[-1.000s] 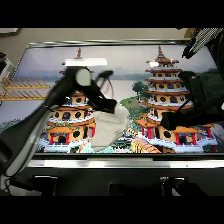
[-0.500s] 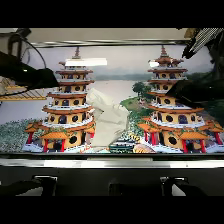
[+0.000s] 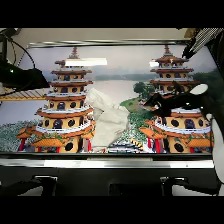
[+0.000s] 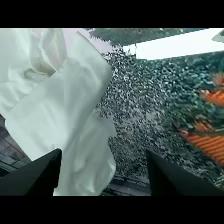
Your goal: Fold the clothes and pants, and hang the long-sleeved shirts on hangers.
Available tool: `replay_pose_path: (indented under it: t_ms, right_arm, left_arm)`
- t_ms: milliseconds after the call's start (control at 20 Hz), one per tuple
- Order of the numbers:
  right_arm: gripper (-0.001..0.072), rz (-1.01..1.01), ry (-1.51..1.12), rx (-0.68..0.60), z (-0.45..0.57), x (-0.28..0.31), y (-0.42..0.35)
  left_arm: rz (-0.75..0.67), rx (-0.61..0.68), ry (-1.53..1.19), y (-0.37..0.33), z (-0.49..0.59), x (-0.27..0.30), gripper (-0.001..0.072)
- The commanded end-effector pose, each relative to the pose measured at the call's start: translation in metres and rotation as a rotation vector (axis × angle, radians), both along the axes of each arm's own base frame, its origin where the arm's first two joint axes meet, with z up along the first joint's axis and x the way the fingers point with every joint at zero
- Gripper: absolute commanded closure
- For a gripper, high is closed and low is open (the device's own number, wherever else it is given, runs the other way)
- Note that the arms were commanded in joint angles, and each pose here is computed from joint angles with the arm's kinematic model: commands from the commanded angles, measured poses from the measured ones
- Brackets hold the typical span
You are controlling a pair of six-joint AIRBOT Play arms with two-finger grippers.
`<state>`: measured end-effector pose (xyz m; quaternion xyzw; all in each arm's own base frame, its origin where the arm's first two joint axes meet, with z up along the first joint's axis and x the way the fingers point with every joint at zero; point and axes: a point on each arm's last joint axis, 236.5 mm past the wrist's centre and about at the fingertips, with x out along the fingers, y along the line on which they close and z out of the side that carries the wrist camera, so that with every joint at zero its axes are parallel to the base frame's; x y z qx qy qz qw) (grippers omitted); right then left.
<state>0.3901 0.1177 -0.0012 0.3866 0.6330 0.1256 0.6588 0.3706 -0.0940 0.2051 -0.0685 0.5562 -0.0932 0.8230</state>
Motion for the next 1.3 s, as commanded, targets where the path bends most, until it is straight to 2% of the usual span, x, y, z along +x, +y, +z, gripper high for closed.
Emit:
replay_pose_path:
  t_ms: [0, 200, 400, 550, 700, 750, 800, 850, 900, 1050, 1250]
  right_arm:
    - [0.0106, -0.002, 0.06, 0.047, -0.045, 0.009, 0.042]
    - [0.0107, -0.007, 0.071, 0.077, -0.068, 0.016, 0.075]
    - [0.011, -0.025, 0.027, 0.047, -0.078, 0.026, 0.088]
    - [0.0125, -0.036, -0.005, 0.035, -0.079, 0.031, 0.099]
    - [0.0328, -0.035, -0.04, 0.017, -0.08, 0.035, 0.108]
    - [0.0369, -0.039, -0.045, 0.015, -0.08, 0.036, 0.108]
    - [0.0453, -0.038, -0.047, 0.013, -0.08, 0.036, 0.108]
    - [0.0656, -0.03, -0.05, 0.005, -0.081, 0.036, 0.106]
    - [0.068, -0.02, -0.051, 0.003, -0.082, 0.034, 0.106]
    - [0.068, 0.017, -0.043, -0.007, -0.08, 0.027, 0.106]
    - [0.068, 0.104, -0.028, -0.052, -0.078, 0.009, 0.1]
  left_arm:
    - [0.002, 0.002, 0.001, 0.001, 0.0, -0.001, 0.0237]
    - [0.002, 0.002, 0.001, 0.001, 0.0, -0.001, 0.0237]
    - [0.023, -0.006, 0.007, 0.001, 0.0, -0.001, 0.0234]
    - [0.058, -0.02, 0.017, 0.001, -0.001, 0.0, 0.0097]
    - [0.044, -0.015, 0.012, 0.001, 0.0, -0.001, 0.0097]
    - [0.036, -0.011, 0.009, 0.001, 0.0, -0.001, 0.0097]
    - [0.029, -0.008, 0.007, 0.002, 0.0, -0.001, 0.0098]
    - [0.027, -0.006, 0.009, 0.003, -0.001, -0.001, 0.0098]
    - [0.029, -0.004, 0.023, 0.004, -0.005, -0.003, 0.0098]
    - [0.042, -0.022, 0.12, 0.007, -0.041, -0.016, 0.0098]
    - [-0.042, -0.217, 0.273, -0.037, -0.128, -0.053, 0.0098]
